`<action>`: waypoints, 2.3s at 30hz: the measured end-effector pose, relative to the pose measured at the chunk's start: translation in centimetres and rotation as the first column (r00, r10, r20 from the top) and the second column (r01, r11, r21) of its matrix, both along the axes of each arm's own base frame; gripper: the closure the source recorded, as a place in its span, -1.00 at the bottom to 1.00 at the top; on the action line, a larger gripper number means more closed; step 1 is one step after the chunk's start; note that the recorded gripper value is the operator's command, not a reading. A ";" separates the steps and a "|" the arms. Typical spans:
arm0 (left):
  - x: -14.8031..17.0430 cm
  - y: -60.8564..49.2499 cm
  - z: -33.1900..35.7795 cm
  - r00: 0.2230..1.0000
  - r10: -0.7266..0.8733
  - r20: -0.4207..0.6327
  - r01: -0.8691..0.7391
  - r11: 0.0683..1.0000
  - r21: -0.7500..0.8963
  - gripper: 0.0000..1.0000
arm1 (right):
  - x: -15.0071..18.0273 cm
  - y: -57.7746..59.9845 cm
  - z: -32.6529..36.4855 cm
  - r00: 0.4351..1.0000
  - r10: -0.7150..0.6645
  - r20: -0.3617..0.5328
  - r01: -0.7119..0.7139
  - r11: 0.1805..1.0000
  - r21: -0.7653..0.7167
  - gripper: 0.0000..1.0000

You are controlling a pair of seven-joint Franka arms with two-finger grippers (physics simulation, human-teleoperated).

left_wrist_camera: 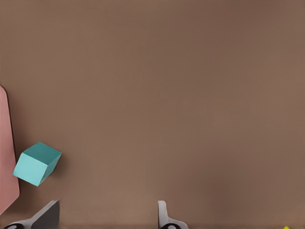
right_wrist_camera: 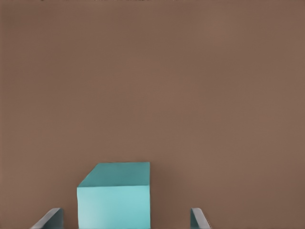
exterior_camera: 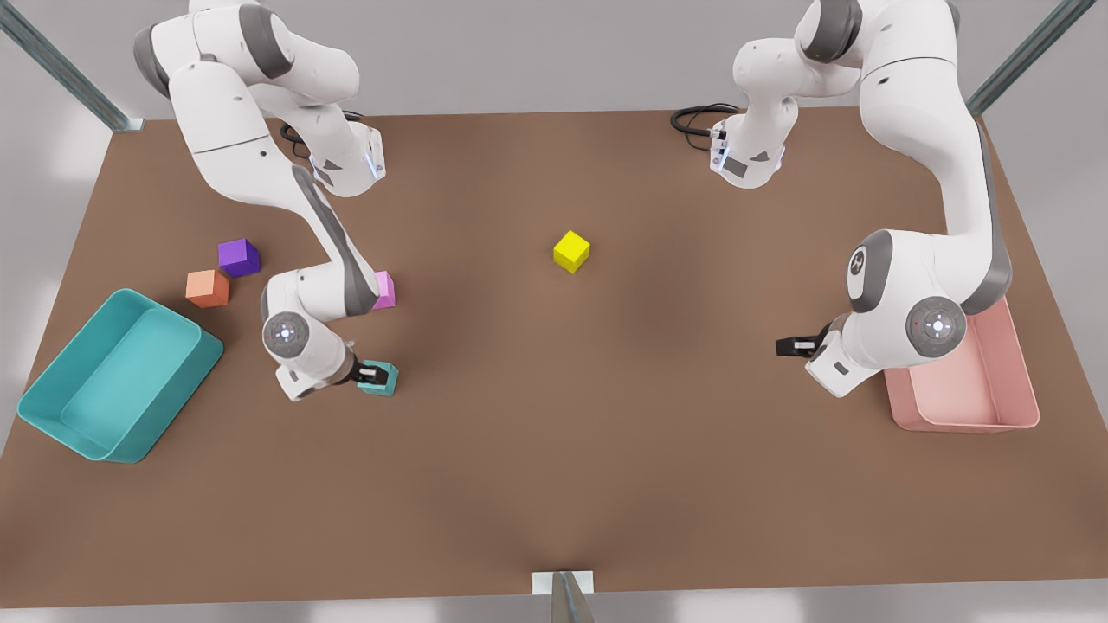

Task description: Stack the two blue cubes on top of each other

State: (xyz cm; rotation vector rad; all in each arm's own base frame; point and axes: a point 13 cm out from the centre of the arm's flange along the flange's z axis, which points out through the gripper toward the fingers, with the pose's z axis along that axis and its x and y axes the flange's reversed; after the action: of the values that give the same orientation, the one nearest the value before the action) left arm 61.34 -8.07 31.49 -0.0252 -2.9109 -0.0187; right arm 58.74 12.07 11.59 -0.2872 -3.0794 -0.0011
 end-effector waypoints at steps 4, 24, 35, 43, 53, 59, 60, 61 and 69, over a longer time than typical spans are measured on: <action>-0.2 0.1 0.0 1.000 0.003 -0.008 -0.003 1.000 0.002 -1.00 | -0.7 1.3 -1.3 0.999 -0.045 0.014 0.044 0.999 0.015 -1.00; -1.9 0.6 -0.3 0.997 0.015 -0.077 -0.014 1.000 0.014 -1.00 | -2.0 2.2 -4.4 0.984 -0.175 -0.019 0.176 0.984 0.029 -1.00; -5.8 11.5 -9.2 0.950 0.251 -0.187 -0.239 0.967 0.082 -1.00 | -2.4 2.7 -7.4 0.983 -0.174 -0.059 0.176 0.984 0.030 -0.03; -6.1 16.9 -17.8 0.784 0.621 -0.010 -0.618 0.783 0.070 -1.00 | -0.3 32.3 3.0 0.994 0.071 0.088 -0.088 0.973 0.214 -0.04; -6.9 21.4 -20.7 0.575 0.814 0.086 -0.818 0.568 0.087 -1.00 | -5.5 49.2 -2.6 0.988 -0.101 0.117 0.076 0.976 0.204 -1.00; -8.6 21.5 -22.5 0.516 0.852 0.088 -0.854 0.504 0.128 -1.00 | -4.0 49.0 -0.2 0.955 -0.278 0.103 0.248 0.940 0.235 -1.00; -8.6 21.6 -22.5 0.507 0.857 0.091 -0.859 0.494 0.130 -1.00 | -2.6 48.6 3.2 0.942 -0.318 0.108 0.281 0.922 0.265 -1.00; -8.6 21.6 -22.6 0.498 0.862 0.094 -0.864 0.485 0.131 -1.00 | -1.2 47.6 7.8 0.926 -0.363 0.099 0.321 0.900 0.296 -1.00; -9.0 22.6 -23.7 0.438 0.893 0.106 -0.894 0.421 0.155 -1.00 | 11.1 -2.9 14.4 0.779 -0.623 -0.077 0.619 0.782 -0.067 -1.00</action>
State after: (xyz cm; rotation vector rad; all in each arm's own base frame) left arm 52.30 14.50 7.78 1.5688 -2.4911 -0.1131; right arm 69.87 9.18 26.00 -1.2525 -2.7311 0.0454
